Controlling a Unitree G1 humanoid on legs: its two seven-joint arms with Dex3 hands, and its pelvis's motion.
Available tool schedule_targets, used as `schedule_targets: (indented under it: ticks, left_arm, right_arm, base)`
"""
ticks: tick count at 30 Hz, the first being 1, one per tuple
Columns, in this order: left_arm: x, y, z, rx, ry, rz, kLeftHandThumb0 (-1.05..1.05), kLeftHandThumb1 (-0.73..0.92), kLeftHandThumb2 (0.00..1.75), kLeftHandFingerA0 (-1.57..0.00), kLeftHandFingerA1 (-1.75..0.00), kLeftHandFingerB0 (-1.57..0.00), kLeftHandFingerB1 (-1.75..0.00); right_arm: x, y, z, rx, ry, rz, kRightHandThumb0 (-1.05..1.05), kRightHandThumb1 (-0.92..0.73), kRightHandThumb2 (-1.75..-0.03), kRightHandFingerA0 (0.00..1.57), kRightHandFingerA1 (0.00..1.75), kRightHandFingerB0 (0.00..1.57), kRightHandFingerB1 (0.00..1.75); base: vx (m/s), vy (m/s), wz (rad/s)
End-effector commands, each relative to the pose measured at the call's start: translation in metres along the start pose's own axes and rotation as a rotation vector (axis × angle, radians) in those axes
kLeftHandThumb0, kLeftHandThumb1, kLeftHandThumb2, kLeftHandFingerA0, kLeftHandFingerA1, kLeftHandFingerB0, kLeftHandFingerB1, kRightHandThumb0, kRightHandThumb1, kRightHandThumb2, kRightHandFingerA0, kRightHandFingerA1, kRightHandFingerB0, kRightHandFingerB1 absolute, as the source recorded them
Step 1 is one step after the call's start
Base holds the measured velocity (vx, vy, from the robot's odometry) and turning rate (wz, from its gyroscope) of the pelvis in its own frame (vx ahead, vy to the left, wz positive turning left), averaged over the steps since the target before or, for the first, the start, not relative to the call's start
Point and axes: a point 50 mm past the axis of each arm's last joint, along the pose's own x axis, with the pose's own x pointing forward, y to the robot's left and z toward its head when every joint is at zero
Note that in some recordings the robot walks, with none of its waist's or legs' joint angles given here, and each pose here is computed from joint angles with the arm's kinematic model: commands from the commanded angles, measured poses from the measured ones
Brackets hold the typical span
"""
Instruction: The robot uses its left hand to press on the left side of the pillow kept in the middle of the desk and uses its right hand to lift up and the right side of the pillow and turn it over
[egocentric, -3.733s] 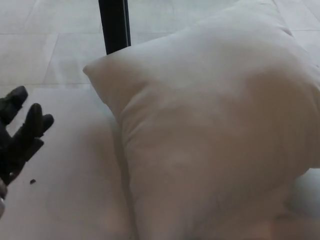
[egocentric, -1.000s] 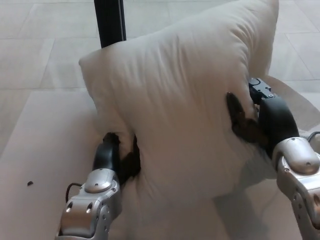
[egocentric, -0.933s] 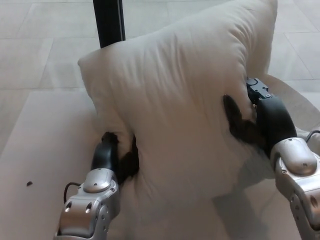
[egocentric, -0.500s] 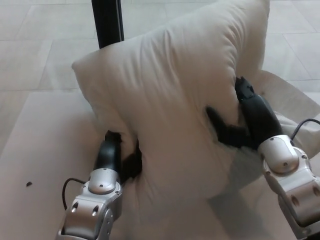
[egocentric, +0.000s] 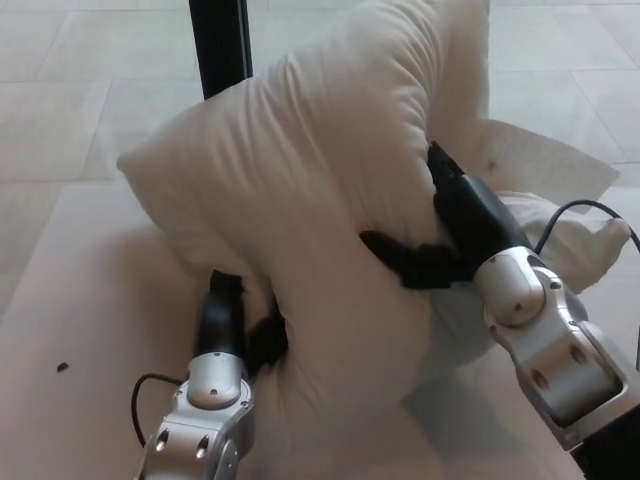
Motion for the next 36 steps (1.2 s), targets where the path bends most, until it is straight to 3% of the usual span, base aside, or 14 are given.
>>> schedule_targets:
  ticks: [1,3,6,13,17,18,23,25,29,30,31,32,33,36]
  left_arm:
    - [-0.035,-0.099,-0.049,-0.043,0.116,-0.42,-0.71,0.55,0.81,-0.27,-0.83,0.0,0.0]
    - [-0.034,-0.099,-0.05,-0.072,0.124,-0.438,-0.48,0.71,0.61,-0.32,-1.53,0.0,0.0]
    - [-0.034,-0.099,-0.051,-0.1,0.123,-0.432,-0.47,0.72,0.59,-0.45,-1.75,0.0,0.0]
    - [-0.031,-0.099,-0.049,-0.056,0.099,-0.394,-0.56,0.69,0.6,-0.27,-1.44,0.0,0.0]
    - [-0.031,-0.099,-0.053,-0.059,0.102,-0.393,-0.56,0.68,0.56,-0.4,-1.73,0.0,0.0]
    - [-0.032,-0.098,-0.055,-0.061,0.103,-0.398,-0.54,0.68,0.56,-0.42,-1.73,0.0,0.0]
    - [-0.035,-0.099,-0.063,-0.044,0.118,-0.412,-0.53,0.68,0.6,-0.28,-1.11,0.0,0.0]
    - [-0.038,-0.099,-0.062,-0.044,0.106,-0.461,-0.5,0.69,0.6,-0.34,-1.57,0.0,0.0]
    - [-0.031,-0.093,-0.051,0.058,0.135,-0.466,-0.65,0.55,0.83,-0.53,-1.05,0.0,-0.02]
    - [-0.028,-0.09,-0.046,0.189,0.124,-0.451,-0.53,0.66,0.59,-0.36,-1.06,0.0,0.0]
    - [-0.026,-0.085,-0.04,0.284,0.102,-0.456,-0.68,0.51,0.81,-0.13,-0.57,0.0,0.0]
    - [-0.022,-0.072,-0.031,0.404,0.043,-0.453,-0.61,0.57,0.82,-0.24,-0.64,0.0,0.0]
    - [-0.013,-0.064,-0.03,0.334,0.138,-0.37,-0.52,0.87,0.64,-0.32,-1.31,-0.19,-0.35]
    - [-0.006,-0.017,-0.026,0.113,0.09,-0.368,-0.47,0.69,0.57,-0.27,-1.5,0.0,0.0]
  right_arm:
    - [-0.042,0.146,0.028,-0.212,-0.108,0.819,-0.8,-0.43,-0.87,0.08,0.66,0.22,0.61]
    - [-0.043,0.147,0.027,-0.214,-0.118,0.824,-0.79,-0.42,-0.86,0.11,0.68,0.23,0.63]
    - [-0.043,0.148,0.026,-0.218,-0.115,0.825,-0.78,-0.42,-0.86,0.11,0.69,0.22,0.63]
    - [-0.042,0.148,0.029,-0.297,-0.146,0.851,-0.74,-0.57,-0.58,0.11,0.7,0.27,0.6]
    - [-0.042,0.148,0.026,-0.284,-0.138,0.88,-0.75,-0.56,-0.55,0.24,0.74,0.44,0.63]
    - [-0.042,0.149,0.025,-0.287,-0.118,0.885,-0.8,-0.45,-0.89,0.26,0.67,0.44,0.64]
    - [-0.047,0.154,0.018,-0.275,-0.077,0.903,-0.73,-0.56,-0.57,0.27,0.66,0.47,0.55]
    - [-0.047,0.145,0.014,-0.239,-0.08,0.829,-0.72,-0.57,-0.57,0.24,0.68,0.38,0.59]
    - [-0.041,0.119,0.014,-0.083,-0.069,0.677,-0.73,-0.63,-0.59,0.21,0.63,0.31,0.55]
    - [-0.039,0.109,0.015,0.033,-0.061,0.629,-0.7,-0.61,-0.59,0.19,0.64,0.32,0.55]
    - [-0.036,0.096,0.015,0.107,-0.064,0.578,-0.7,-0.64,-0.6,0.19,0.56,0.35,0.46]
    - [-0.029,0.064,0.014,0.275,-0.096,0.475,-0.66,-0.48,-0.87,0.16,0.57,0.29,0.53]
    - [-0.023,0.043,0.016,0.328,-0.112,0.394,-0.67,-0.63,-0.59,0.29,0.7,0.36,0.44]
    - [-0.016,-0.032,0.01,0.556,-0.096,0.111,-0.64,-0.62,-0.6,0.59,0.83,0.46,0.36]
  base:
    - [0.0,0.0,0.0]
    - [0.0,0.0,0.0]
    - [0.0,0.0,0.0]
    - [0.0,0.0,0.0]
    - [0.0,0.0,0.0]
    - [0.0,0.0,0.0]
    - [0.0,0.0,0.0]
    - [0.0,0.0,0.0]
    - [0.0,0.0,0.0]
    - [0.0,0.0,0.0]
    - [0.0,0.0,0.0]
    - [0.0,0.0,0.0]
    - [0.0,0.0,0.0]
    - [0.0,0.0,0.0]
